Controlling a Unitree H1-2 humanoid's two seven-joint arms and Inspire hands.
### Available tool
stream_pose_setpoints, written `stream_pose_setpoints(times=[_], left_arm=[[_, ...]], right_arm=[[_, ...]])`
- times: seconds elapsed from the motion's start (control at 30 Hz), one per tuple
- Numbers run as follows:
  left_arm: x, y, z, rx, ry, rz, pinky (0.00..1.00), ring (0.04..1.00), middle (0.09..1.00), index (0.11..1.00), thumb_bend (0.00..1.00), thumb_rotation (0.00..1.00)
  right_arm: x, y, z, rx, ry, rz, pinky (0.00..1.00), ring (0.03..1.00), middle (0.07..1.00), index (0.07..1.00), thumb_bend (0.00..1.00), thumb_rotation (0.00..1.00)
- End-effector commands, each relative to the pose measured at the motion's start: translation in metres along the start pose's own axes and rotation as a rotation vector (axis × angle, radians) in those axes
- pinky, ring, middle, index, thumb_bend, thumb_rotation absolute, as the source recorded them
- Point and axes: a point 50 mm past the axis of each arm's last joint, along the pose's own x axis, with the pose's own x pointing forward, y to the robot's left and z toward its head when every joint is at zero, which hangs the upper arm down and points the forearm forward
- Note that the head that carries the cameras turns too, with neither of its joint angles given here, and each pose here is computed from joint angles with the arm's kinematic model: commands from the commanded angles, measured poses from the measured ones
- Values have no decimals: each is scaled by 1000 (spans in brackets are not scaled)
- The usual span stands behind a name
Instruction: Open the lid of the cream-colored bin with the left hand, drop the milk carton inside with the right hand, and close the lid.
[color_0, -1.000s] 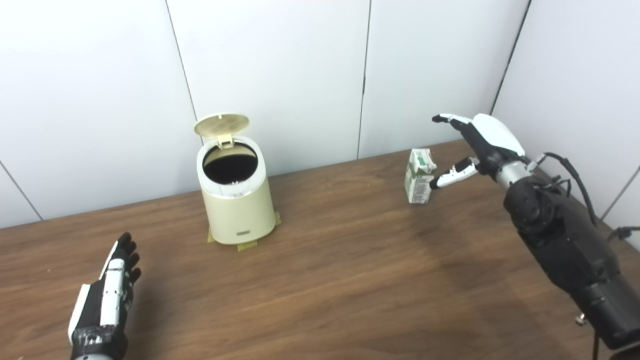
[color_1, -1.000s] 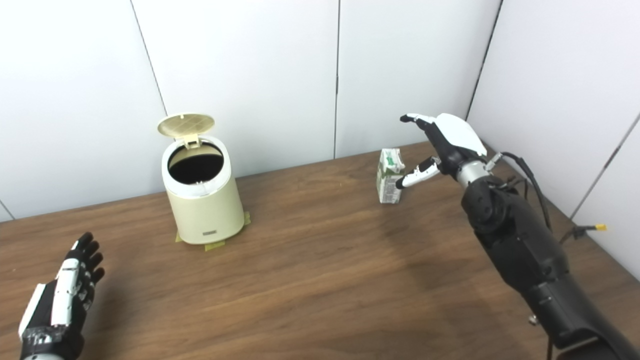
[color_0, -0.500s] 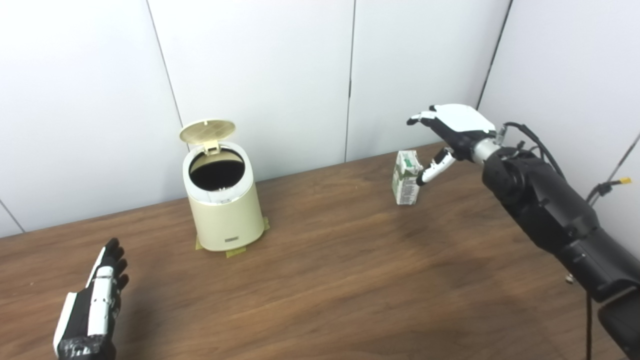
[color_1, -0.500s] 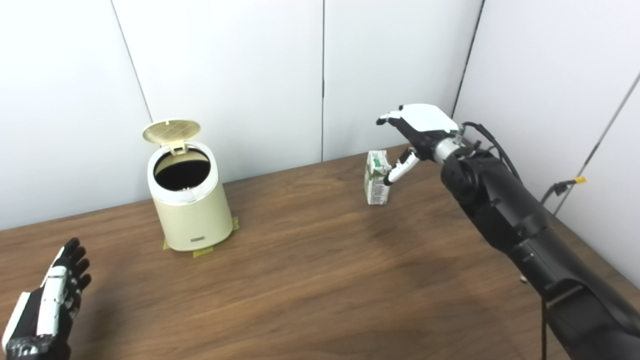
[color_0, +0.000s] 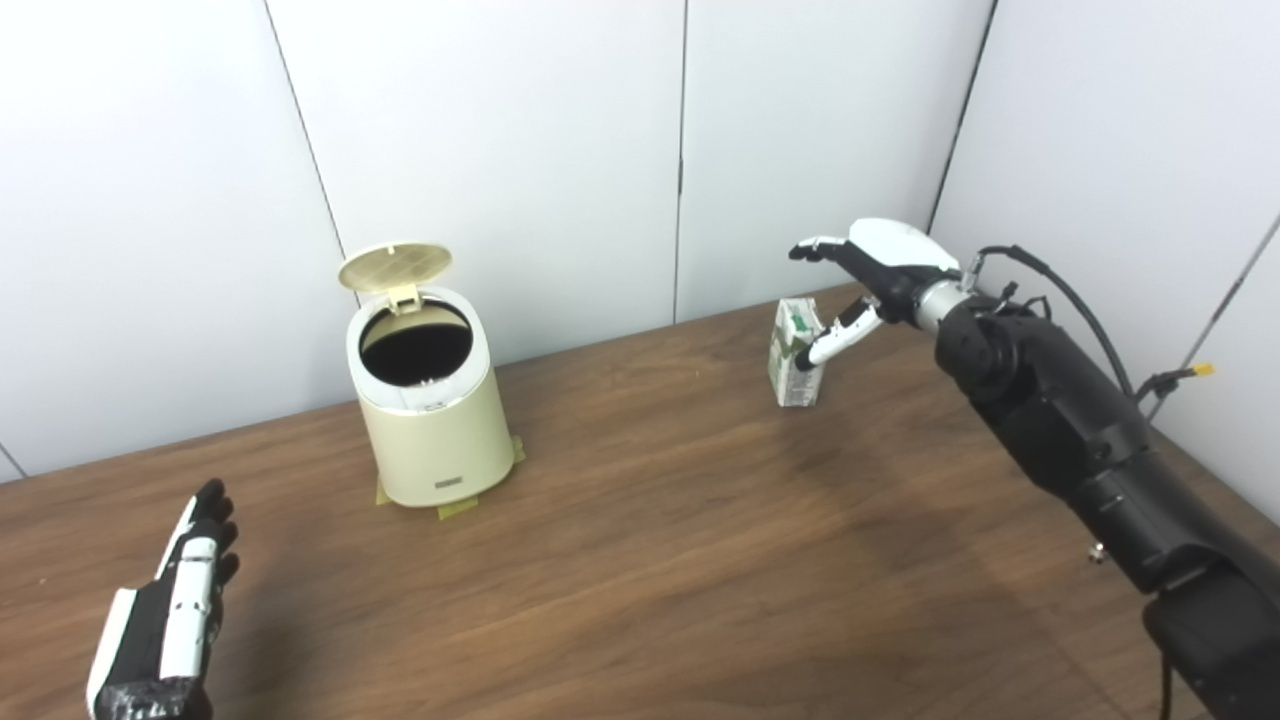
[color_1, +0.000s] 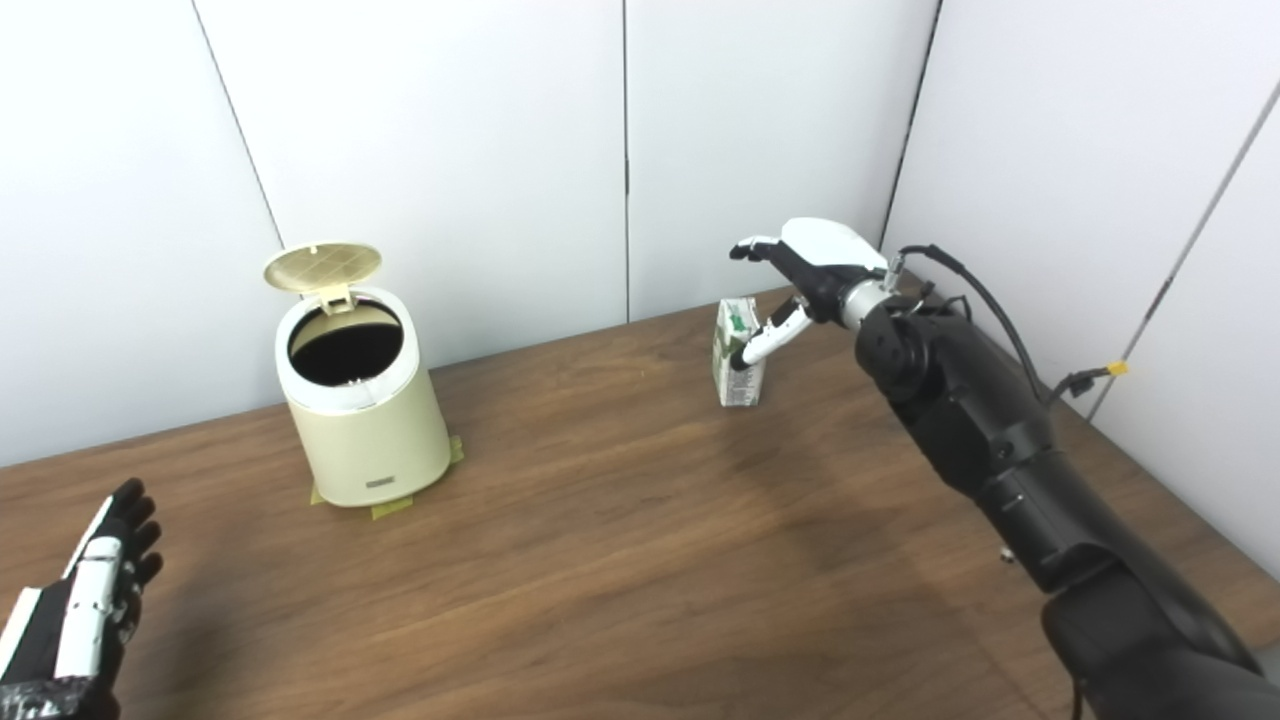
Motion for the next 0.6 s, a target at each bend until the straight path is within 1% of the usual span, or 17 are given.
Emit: stream_pose_setpoints(times=[0.0,0.07,0.2,0.3,0.4,0.57], left_arm=[[2,4,18,38,-63,8,1000,1000,1000,1000,221,1000],[1,3,20,43,-67,9,1000,1000,1000,1000,209,1000],[0,2,23,68,-64,11,1000,1000,1000,1000,213,1000],[0,0,25,69,-72,17,1000,1000,1000,1000,197,1000],[-1,0,27,69,-71,17,1000,1000,1000,1000,207,1000],[-1,-1,30,62,-71,15,1000,1000,1000,1000,196,1000]], right_arm=[[5,-33,1,0,-7,-113,725,839,829,856,1000,295],[6,-31,2,-6,2,-106,692,812,827,854,1000,291],[8,-24,4,3,7,-86,677,803,849,851,1000,250],[9,-21,6,-5,4,-80,697,816,849,847,995,225],[10,-18,8,-32,7,-76,720,838,855,843,979,216],[11,-12,11,-75,-2,-74,712,833,845,828,972,208]])
